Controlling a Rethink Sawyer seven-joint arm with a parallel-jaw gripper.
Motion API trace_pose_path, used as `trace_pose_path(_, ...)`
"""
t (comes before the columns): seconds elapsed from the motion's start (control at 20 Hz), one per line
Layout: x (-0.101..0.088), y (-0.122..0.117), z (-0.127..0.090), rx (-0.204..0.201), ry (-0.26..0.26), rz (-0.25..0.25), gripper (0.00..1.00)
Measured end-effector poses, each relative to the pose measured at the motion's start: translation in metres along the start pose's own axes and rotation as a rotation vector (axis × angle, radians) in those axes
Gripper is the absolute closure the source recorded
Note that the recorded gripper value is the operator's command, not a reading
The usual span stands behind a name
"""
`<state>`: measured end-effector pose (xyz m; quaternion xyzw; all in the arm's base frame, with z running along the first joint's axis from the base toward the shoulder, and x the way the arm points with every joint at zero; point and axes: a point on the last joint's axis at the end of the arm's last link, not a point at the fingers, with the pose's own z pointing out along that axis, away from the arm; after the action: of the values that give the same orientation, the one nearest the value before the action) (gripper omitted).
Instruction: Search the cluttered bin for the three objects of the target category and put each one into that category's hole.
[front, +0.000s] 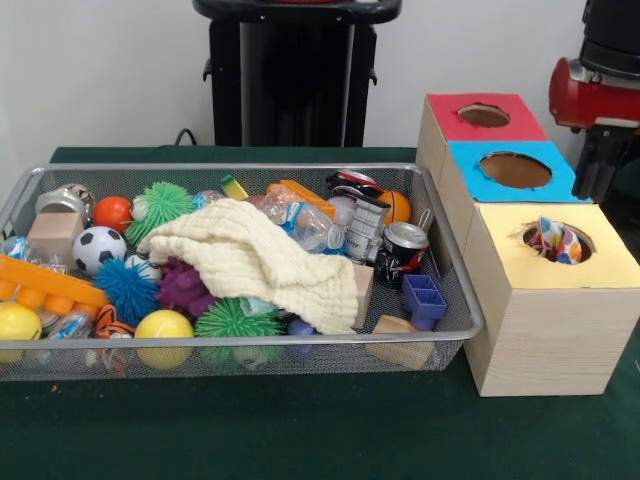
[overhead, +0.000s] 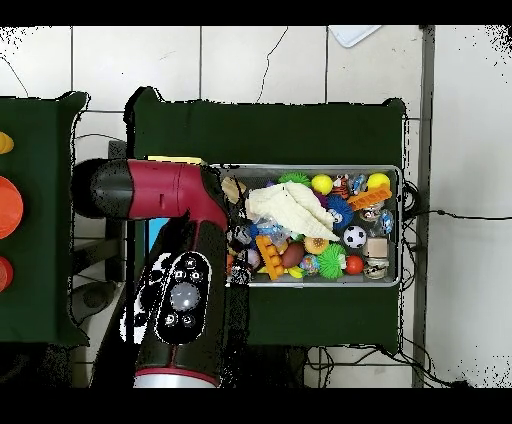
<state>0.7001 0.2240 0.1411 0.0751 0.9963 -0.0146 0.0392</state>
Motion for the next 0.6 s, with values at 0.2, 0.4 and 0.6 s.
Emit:
trace_pose_path(0.2,-0.007,-0.009,-0.002,0.006,-0.010,0.005,1.00)
trace_pose_path(0.4,-0.015,-0.019,-0.003,0.013,-0.021,0.009,1.00)
trace_pose_path(0.6,-0.023,-0.029,-0.005,0.024,-0.034,0.008,1.00)
